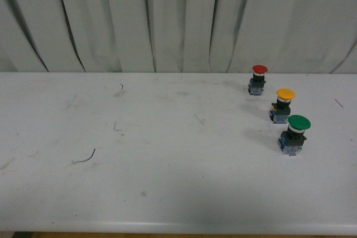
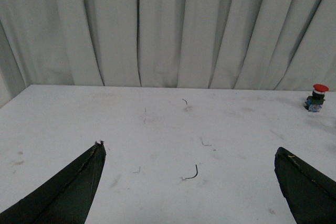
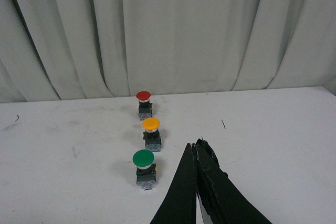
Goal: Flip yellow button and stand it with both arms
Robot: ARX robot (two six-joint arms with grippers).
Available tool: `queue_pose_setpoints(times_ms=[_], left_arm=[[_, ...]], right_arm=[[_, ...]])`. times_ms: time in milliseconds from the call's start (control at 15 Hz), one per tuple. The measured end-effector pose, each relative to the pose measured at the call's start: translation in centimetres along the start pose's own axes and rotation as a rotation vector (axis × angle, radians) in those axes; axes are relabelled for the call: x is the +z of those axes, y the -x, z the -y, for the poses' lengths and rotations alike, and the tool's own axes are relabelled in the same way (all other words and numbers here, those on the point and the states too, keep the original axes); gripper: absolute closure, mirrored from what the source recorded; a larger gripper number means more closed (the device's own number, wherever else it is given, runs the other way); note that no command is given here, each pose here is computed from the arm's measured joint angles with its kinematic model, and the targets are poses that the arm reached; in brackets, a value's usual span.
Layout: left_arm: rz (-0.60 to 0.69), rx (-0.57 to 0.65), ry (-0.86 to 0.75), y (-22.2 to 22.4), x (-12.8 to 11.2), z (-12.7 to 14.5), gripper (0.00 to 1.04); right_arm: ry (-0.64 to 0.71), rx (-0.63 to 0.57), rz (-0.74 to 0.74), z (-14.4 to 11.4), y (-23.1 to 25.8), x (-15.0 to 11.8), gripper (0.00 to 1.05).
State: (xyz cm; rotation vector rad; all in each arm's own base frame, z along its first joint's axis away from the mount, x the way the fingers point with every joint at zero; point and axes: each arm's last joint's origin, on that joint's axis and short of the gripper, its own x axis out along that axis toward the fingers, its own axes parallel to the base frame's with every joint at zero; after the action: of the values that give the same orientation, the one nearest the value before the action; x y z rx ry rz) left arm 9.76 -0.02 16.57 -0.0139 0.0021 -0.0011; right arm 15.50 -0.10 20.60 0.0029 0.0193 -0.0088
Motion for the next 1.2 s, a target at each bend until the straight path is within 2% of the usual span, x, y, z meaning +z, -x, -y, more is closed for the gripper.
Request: queue_pose_setpoints(times_ms=[864, 1196], left_arm=[[0.000, 0.000, 0.000, 0.0, 0.0, 0.0, 0.07], [0.000, 0.000, 0.000, 0.0, 0.0, 0.0, 0.07]], right_arm=[[0.000, 0.001, 0.026, 0.0, 3.7, -3.7, 1.03], [0.000, 0.001, 0.032, 0.0, 4.4, -3.7, 1.03]])
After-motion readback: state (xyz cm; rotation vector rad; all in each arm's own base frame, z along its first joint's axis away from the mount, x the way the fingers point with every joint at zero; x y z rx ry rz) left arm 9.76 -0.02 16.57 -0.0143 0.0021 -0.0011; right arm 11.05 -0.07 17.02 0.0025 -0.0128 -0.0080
